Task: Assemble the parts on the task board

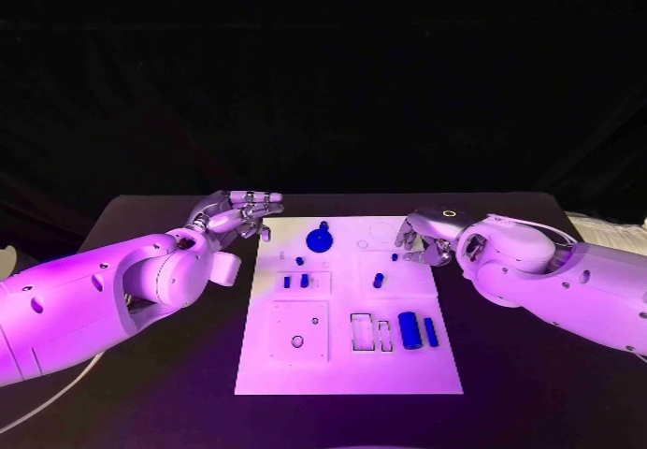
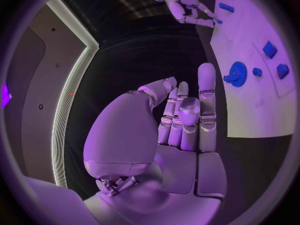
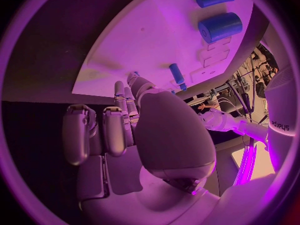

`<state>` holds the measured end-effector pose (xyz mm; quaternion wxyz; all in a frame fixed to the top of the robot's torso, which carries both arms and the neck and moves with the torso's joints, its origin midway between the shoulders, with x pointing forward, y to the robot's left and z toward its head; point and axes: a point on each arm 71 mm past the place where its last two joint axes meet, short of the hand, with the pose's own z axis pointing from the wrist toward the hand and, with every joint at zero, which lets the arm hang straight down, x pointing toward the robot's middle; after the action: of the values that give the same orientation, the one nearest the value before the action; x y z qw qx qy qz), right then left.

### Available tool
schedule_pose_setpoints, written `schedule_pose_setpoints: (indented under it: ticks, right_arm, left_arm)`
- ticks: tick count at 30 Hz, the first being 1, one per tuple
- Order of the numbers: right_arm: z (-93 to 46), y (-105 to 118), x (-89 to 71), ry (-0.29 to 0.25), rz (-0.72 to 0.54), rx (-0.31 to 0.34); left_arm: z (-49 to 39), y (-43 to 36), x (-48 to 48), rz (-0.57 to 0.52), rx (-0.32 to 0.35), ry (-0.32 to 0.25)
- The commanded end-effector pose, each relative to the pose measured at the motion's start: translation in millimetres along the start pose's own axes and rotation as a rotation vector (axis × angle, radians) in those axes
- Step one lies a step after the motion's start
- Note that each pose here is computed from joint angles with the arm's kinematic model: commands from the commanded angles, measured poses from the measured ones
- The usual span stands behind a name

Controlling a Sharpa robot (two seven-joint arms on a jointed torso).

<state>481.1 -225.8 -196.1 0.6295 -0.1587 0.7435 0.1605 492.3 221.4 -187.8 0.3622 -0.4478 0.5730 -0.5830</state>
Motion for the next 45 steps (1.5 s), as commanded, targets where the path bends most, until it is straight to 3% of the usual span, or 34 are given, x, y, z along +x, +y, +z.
schedule_pose_setpoints:
  ticks: [1,35,45]
  right_arm:
    - [3.1,2,6.1,0.039,-0.061,0.001]
    - [11.6,19,22.3,0.123,-0.054,-0.043]
    - [11.5,20,20.3,0.081,-0.103,-0.026]
  left_arm:
    - [-1.1,-3.9,1.8,-0.166,0.045,-0.015]
    - [-2.6,-2.9,3.5,-0.179,0.031,-0.016]
    - [-2.5,-2.4,3.4,-0.179,0.023,-0.015]
